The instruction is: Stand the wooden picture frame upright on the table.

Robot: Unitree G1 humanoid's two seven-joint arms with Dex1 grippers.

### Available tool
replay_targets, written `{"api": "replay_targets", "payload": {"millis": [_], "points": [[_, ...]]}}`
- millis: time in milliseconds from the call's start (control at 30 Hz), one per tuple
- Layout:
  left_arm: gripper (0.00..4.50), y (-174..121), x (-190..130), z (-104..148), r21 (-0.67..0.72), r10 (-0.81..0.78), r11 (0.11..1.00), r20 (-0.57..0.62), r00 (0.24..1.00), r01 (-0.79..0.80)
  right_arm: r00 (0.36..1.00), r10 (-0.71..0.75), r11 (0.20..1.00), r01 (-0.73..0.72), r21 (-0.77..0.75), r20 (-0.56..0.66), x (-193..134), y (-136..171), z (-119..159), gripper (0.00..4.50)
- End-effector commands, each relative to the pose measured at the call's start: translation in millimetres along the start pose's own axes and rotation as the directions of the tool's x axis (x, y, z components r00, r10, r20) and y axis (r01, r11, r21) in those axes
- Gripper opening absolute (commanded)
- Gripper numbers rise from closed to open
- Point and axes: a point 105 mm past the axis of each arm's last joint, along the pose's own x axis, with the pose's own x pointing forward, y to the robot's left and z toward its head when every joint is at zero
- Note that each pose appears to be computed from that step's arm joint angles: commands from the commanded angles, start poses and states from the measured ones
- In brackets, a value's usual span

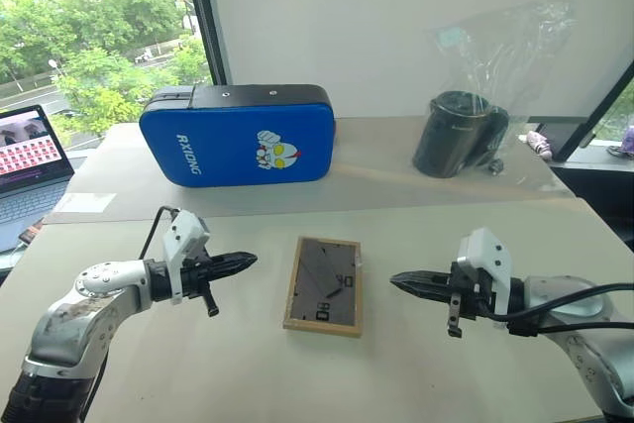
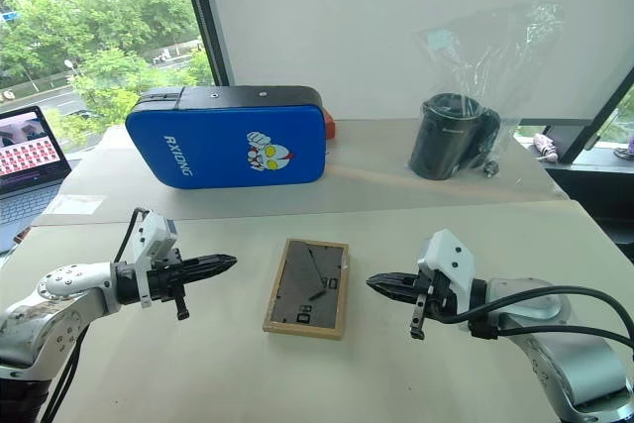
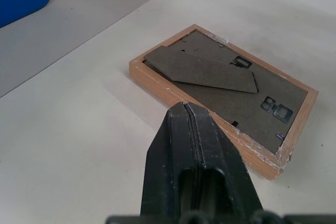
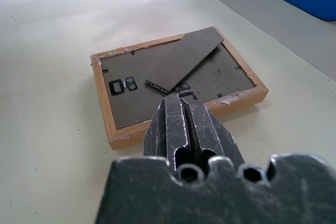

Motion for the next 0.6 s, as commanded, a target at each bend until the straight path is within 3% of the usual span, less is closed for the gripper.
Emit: {"api": "replay_targets", "payload": {"millis": [33,233,333,600], "points": [[0.00,-1,-3,5,0.025,0.011,1.000,0.009,1.000,-0.012,1.000,-0.001,0.999,0.002,-0.035,0.015,0,-1,7,0.04],[0.00,9,4,-26,0.072,0.042,0.997,-0.109,0.993,-0.035,0.985,-0.063,0.998,0.064,0.003,-0.163,16,-11,-29,0.04],[0.00,15,17,-45,0.121,0.063,0.992,-0.161,0.985,-0.043,0.950,-0.175,0.984,0.177,-0.012,-0.260,31,-28,-51,0.04],[0.00,-2,65,-58,0.209,-0.043,0.975,-0.182,0.982,0.082,0.921,-0.259,0.966,0.251,-0.065,-0.289,68,-35,-55,0.04]]}}
